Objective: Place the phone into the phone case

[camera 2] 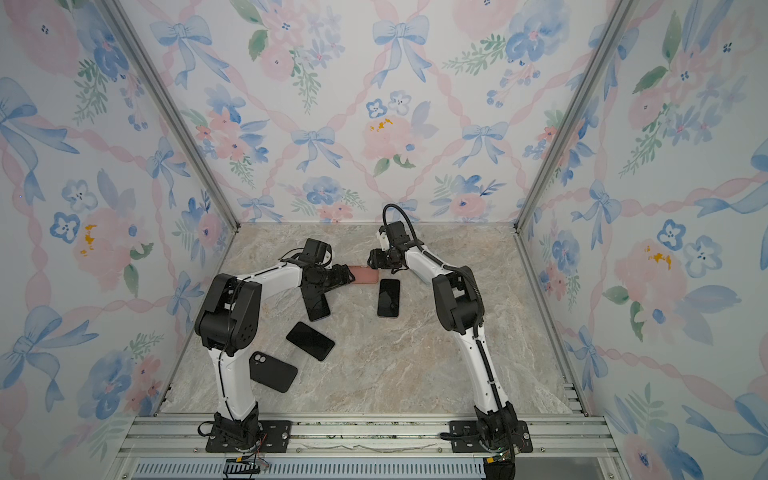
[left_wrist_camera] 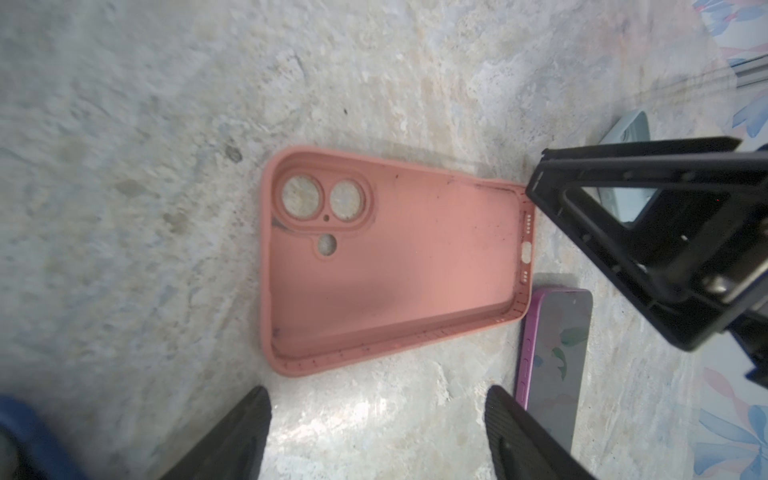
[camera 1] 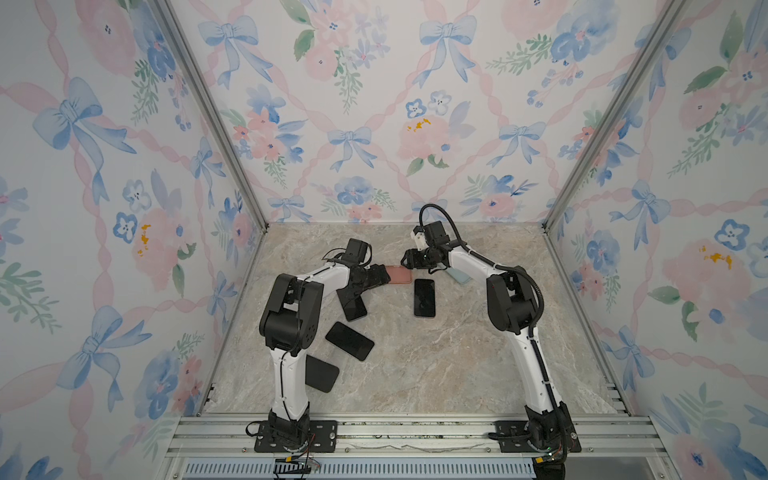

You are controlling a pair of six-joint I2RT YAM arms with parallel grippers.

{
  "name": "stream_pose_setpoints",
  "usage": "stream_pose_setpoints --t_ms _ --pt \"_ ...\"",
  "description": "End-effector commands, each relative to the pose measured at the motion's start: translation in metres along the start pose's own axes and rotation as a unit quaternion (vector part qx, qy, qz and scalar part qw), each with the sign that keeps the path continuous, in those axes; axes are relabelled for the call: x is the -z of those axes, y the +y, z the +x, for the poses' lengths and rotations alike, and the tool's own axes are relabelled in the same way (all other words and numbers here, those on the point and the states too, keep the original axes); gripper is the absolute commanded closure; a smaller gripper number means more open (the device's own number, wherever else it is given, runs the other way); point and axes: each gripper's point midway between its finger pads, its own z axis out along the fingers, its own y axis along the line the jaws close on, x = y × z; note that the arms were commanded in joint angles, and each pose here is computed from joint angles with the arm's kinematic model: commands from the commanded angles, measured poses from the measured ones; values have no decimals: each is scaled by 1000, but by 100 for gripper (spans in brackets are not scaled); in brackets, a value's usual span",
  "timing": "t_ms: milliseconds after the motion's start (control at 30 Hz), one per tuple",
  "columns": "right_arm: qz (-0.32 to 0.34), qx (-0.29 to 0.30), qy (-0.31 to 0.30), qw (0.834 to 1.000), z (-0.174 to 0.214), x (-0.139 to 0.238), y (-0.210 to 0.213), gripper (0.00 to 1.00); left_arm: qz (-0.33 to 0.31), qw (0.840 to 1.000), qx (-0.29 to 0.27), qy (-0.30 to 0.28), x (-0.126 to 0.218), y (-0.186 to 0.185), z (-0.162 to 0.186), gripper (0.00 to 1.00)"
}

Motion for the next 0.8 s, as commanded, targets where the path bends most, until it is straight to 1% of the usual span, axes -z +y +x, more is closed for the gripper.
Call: stream_pose_setpoints --t_ms 0,233,500,633,767 --pt "-19 -6 12 1000 3 -6 5 42 -8 1000 13 15 -9 10 4 18" --pt "-29 5 26 999 12 -9 15 50 -4 1000 22 16 -15 13 -2 20" --pt "-33 18 40 999 25 -2 21 57 1 1000 26 16 -18 11 -6 21" --pt "-36 22 48 998 33 0 26 61 0 999 30 19 -19 13 -4 22" --pt "-44 24 53 997 42 1 29 61 2 999 42 31 -21 11 7 22"
